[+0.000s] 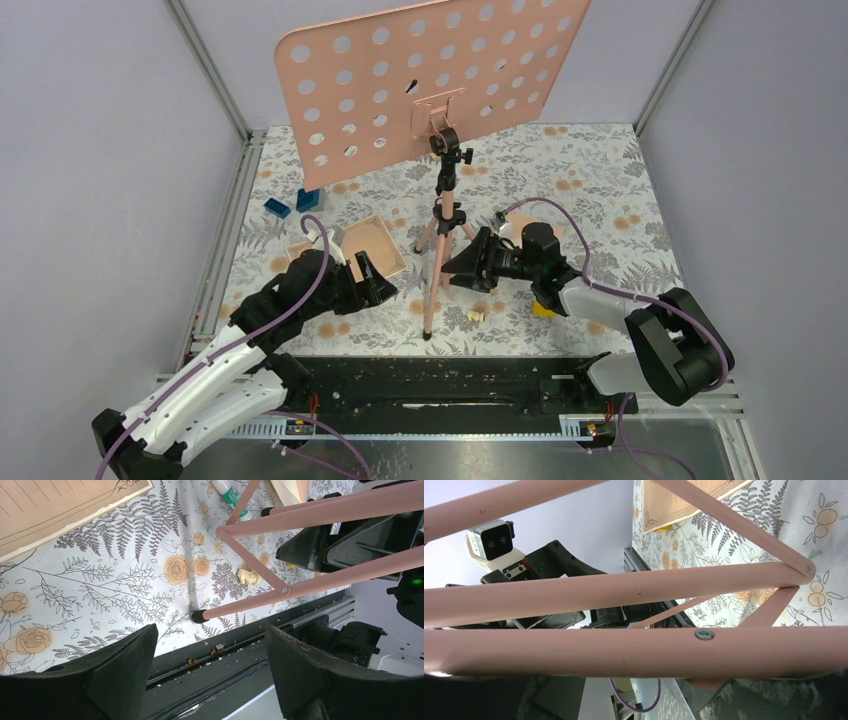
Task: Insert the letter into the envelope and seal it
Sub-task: Move the distractor to the center of the board.
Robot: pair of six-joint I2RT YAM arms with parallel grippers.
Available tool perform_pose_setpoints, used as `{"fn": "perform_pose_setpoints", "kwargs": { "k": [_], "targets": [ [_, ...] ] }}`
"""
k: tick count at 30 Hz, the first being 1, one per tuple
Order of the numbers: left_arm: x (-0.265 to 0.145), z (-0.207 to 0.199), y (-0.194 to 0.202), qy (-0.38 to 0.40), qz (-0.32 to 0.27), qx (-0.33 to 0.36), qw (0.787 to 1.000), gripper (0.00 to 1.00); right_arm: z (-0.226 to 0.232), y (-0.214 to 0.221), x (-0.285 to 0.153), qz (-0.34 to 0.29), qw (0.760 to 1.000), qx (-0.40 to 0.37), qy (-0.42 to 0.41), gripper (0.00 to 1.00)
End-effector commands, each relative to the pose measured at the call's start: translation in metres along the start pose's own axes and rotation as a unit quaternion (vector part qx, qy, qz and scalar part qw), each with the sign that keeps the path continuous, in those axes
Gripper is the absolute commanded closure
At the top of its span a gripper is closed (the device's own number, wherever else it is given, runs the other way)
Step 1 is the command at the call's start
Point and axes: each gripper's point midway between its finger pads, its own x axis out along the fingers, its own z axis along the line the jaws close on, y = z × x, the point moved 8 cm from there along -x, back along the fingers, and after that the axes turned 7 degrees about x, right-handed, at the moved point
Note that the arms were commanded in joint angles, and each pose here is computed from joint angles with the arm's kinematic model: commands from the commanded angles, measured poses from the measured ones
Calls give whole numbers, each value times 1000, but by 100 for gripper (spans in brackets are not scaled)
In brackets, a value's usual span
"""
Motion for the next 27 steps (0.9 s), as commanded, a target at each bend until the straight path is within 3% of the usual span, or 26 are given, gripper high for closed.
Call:
{"fn": "perform_pose_setpoints", "kwargs": {
  "k": [1, 13, 19, 27],
  "targets": [
    [-3, -6, -12, 3, -30, -1, 1000, 20, 26, -11, 11, -19, 998, -39, -41, 27],
    [-4, -6, -12, 4, -31, -1, 1000, 20, 27, -15, 13, -46, 998, -26, -45, 26],
    [-4, -4, -16, -13, -42, -5, 999, 20, 9, 0, -6, -114, 993, -4, -7, 24],
    [-5, -2, -16, -26, -49, -15, 998, 19, 1, 14, -13, -161, 987, 13, 20, 34]
  ]
}}
